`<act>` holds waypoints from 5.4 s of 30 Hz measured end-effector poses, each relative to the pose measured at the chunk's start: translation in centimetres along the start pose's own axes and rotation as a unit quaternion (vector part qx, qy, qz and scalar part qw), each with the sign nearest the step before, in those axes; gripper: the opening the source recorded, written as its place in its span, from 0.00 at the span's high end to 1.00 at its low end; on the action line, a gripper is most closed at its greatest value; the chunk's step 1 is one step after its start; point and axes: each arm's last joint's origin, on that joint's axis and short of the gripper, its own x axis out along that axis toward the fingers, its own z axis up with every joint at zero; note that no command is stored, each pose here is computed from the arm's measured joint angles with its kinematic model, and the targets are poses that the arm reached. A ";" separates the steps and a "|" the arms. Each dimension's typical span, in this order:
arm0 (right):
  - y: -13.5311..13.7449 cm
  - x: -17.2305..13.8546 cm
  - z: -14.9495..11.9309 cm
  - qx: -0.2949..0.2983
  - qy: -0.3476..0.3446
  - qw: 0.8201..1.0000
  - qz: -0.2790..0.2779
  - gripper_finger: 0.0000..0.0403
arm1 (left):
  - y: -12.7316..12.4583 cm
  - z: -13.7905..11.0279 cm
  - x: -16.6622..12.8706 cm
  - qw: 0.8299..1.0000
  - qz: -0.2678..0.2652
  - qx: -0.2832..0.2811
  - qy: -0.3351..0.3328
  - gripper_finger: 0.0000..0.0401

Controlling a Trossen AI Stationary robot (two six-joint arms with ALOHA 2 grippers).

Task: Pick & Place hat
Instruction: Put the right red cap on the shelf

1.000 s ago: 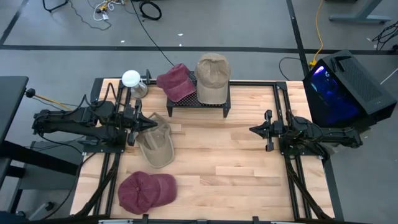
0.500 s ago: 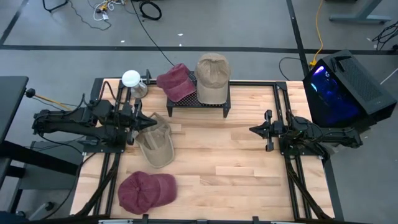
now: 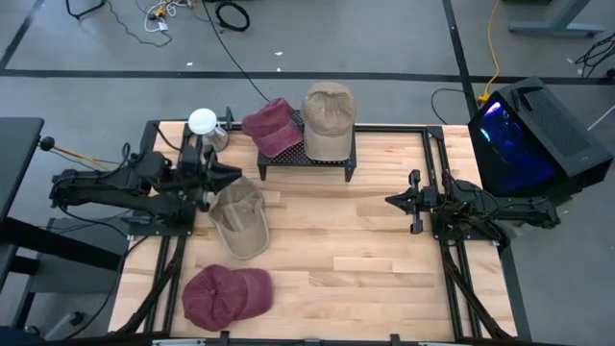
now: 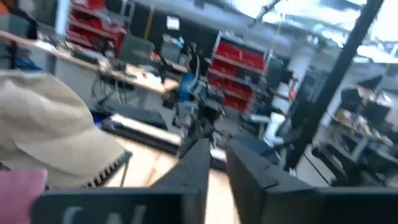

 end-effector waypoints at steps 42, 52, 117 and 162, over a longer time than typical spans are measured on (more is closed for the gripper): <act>0.0 0.0 0.0 0.000 0.000 1.000 0.000 0.97 | 1.0 13.7 6.1 0.956 0.243 0.160 0.049 0.24; 0.0 0.0 0.0 0.000 0.000 1.000 0.000 0.97 | 6.0 12.9 8.4 0.929 0.320 0.155 0.103 0.24; 0.0 0.0 0.0 0.000 0.000 1.000 0.000 0.97 | 22.1 7.4 11.2 0.890 0.298 0.024 0.343 0.24; 0.0 0.0 0.0 0.000 0.000 1.000 0.000 0.97 | 23.1 4.9 12.7 0.868 0.296 0.026 0.398 0.98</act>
